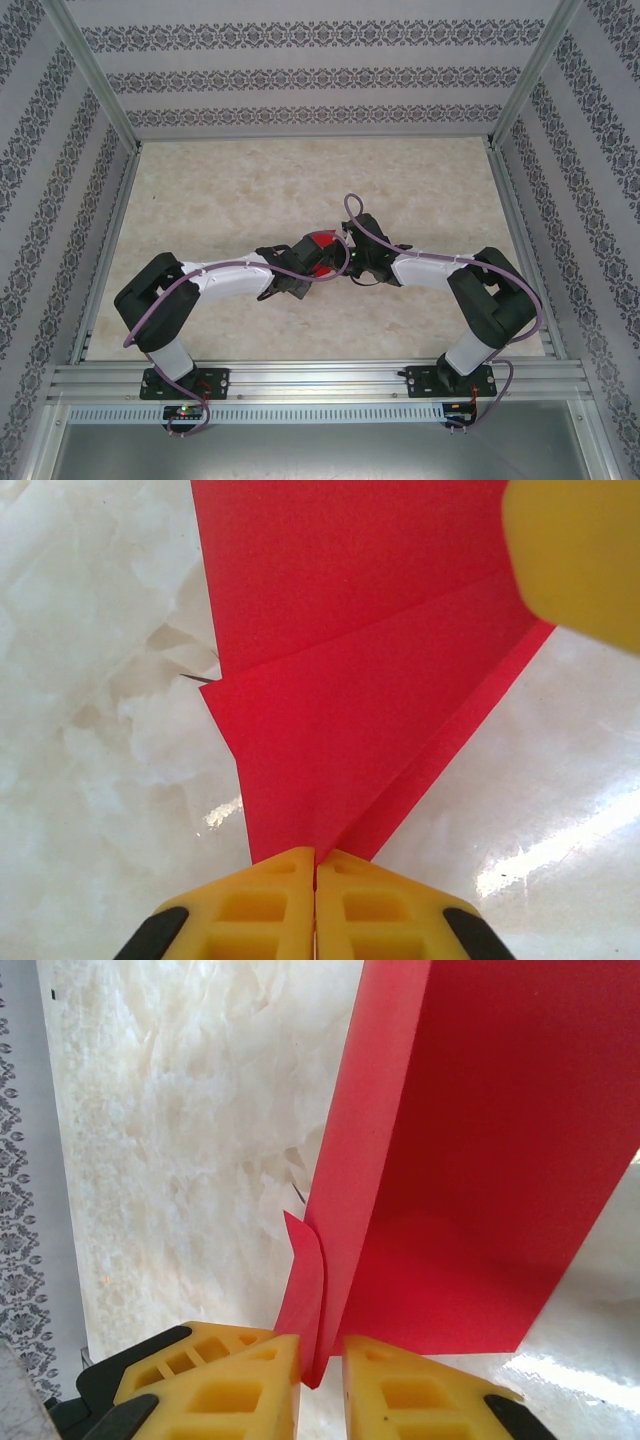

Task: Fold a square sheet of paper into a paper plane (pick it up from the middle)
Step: Fourth fold the wing at the center of the table.

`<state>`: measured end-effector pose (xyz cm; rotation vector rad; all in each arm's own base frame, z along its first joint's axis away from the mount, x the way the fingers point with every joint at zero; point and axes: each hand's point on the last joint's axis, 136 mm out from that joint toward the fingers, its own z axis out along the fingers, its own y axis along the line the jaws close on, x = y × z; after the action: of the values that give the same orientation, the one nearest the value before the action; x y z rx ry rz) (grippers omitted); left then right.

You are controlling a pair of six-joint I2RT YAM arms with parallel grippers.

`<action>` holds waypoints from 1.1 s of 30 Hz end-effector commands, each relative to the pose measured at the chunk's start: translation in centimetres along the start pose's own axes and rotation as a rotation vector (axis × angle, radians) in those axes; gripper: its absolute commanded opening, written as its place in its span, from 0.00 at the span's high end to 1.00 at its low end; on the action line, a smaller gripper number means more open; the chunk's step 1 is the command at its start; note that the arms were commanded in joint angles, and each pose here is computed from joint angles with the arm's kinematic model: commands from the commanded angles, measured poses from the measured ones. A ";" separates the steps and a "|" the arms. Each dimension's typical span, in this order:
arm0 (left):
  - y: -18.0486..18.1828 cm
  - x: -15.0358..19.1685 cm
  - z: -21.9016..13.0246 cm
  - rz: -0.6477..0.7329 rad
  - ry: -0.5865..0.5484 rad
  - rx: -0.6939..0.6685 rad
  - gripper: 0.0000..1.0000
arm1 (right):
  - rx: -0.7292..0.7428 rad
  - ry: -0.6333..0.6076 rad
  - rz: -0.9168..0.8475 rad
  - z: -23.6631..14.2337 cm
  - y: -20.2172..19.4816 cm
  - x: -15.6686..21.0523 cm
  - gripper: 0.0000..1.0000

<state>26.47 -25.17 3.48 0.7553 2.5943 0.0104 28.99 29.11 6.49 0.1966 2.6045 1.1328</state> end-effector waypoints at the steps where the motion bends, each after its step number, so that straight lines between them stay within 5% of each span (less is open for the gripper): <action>1: -0.7 -0.1 0.1 0.001 -0.024 0.015 0.94 | -0.008 -0.032 -0.016 -0.8 0.8 -1.0 0.78; 11: -2.3 -0.5 -1.1 -0.155 -0.046 0.295 0.97 | 0.047 -0.150 -0.021 -5.9 -1.5 -1.0 0.60; 24: -2.1 0.3 -2.1 -0.405 -0.043 0.634 0.96 | 0.015 -0.126 -0.049 -6.6 -0.9 0.8 0.67; 33: -0.8 0.5 -2.3 -0.536 -0.044 0.747 0.96 | -0.016 -0.066 -0.111 -4.4 2.1 1.1 0.71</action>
<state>24.14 -24.60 3.40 0.2753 2.7279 -1.0095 25.89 26.18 9.46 0.1587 2.5444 1.0650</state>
